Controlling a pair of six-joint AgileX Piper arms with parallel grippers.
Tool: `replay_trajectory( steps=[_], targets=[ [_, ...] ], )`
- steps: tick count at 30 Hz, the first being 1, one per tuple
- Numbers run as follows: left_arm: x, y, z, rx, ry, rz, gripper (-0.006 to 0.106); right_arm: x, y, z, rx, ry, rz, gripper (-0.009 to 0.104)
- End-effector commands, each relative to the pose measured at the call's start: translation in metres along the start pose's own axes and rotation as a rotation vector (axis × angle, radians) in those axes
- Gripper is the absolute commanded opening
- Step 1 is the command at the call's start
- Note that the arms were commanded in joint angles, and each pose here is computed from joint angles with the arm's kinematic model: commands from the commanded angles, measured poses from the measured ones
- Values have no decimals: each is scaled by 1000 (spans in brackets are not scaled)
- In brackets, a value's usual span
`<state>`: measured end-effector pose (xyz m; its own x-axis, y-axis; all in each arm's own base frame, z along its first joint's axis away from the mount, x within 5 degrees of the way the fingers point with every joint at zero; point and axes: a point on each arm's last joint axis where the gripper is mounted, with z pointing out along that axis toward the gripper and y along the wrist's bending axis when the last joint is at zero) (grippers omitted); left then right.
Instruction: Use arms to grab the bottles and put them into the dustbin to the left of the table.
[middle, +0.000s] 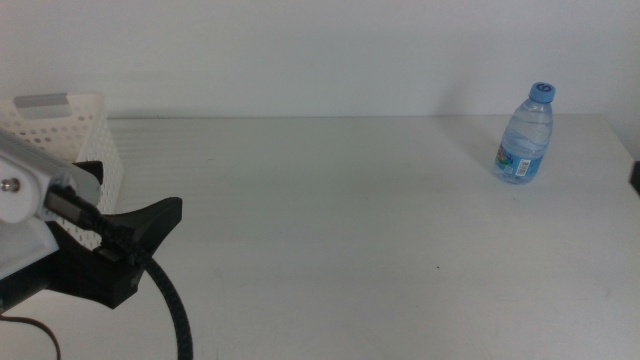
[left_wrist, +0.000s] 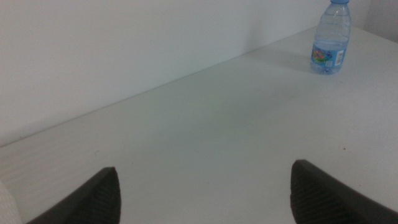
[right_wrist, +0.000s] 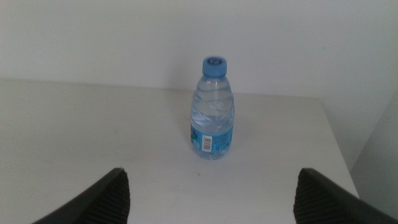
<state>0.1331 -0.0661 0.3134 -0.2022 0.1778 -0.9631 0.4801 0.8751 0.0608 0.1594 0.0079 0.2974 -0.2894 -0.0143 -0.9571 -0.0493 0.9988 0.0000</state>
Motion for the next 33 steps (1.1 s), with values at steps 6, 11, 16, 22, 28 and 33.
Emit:
replay_trajectory(
  steps=[6,11,16,22,28,33],
  targets=[
    [-16,2,-3,-20,-105,-16,90,5,1,50,-14,-131,-51,71],
    [-16,2,-3,-20,-105,-16,90,21,3,72,-32,-233,-56,71],
    [-16,2,-3,-20,-105,-16,90,30,5,97,-45,-312,-82,71],
    [-16,2,-3,-20,-105,-16,90,45,4,122,-42,-422,-57,71],
    [-16,2,-3,-20,-105,-16,90,52,1,151,-4,-426,-51,74],
    [-16,2,-3,-20,-105,-16,90,45,1,180,-11,-401,-57,84]
  ],
)
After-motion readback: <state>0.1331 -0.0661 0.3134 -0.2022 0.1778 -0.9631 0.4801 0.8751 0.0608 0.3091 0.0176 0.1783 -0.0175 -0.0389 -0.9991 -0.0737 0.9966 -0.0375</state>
